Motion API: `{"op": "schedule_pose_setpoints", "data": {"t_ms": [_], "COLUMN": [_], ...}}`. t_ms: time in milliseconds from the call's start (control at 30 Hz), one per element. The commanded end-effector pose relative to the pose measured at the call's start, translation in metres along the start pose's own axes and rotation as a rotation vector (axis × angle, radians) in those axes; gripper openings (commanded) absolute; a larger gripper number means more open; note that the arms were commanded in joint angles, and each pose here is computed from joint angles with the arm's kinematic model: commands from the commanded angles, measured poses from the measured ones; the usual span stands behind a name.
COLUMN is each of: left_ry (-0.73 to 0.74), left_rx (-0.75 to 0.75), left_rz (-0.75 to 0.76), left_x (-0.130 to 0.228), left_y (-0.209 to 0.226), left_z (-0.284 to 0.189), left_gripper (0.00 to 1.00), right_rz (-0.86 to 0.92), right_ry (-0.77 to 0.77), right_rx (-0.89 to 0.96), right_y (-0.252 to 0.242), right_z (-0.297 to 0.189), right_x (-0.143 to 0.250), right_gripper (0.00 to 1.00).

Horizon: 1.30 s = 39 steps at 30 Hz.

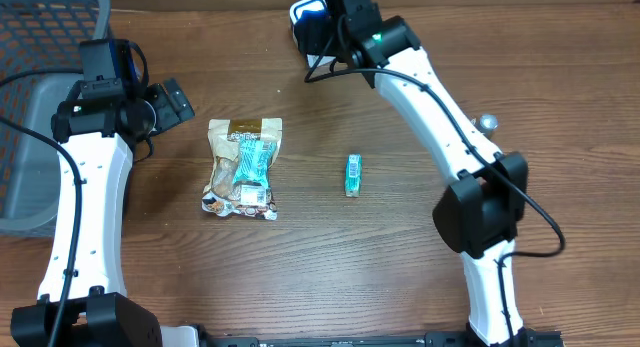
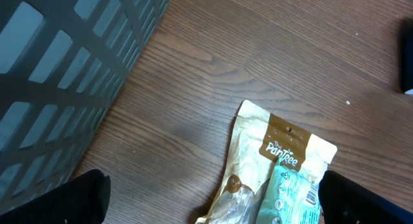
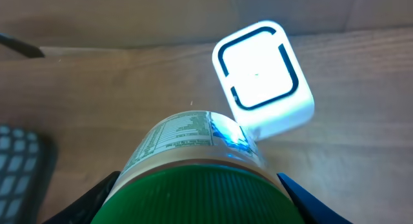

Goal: Scan the item barcode
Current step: 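Carry the jar up to the white scanner and present its label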

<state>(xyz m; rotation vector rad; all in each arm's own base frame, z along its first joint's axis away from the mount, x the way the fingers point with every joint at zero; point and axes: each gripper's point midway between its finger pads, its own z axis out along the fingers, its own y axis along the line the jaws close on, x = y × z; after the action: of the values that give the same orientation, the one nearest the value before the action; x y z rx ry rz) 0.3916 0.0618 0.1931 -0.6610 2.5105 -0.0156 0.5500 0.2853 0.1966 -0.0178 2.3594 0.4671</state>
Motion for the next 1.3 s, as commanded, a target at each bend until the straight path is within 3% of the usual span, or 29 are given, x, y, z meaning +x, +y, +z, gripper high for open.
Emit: {"op": "schedule_pose_setpoints", "data": {"t_ms": [0, 433, 1267], "left_ry": [-0.011, -0.011, -0.011], "left_rx": [-0.008, -0.008, -0.008], "left_rz": [-0.006, -0.005, -0.005], "left_x": [-0.005, -0.005, -0.005], "left_y": [0.004, 0.004, 0.004], "left_z": [0.000, 0.000, 0.000], "left_gripper": [1.00, 1.00, 1.00], "right_rz": [-0.064, -0.063, -0.002], "right_ry": [-0.036, -0.221, -0.420], "right_rx": [0.038, 0.058, -0.004], "right_y": [-0.010, -0.015, -0.031], "right_z": [0.022, 0.056, 0.115], "right_x": [-0.004, -0.032, -0.047], "right_gripper": [0.08, 0.07, 0.04]}}
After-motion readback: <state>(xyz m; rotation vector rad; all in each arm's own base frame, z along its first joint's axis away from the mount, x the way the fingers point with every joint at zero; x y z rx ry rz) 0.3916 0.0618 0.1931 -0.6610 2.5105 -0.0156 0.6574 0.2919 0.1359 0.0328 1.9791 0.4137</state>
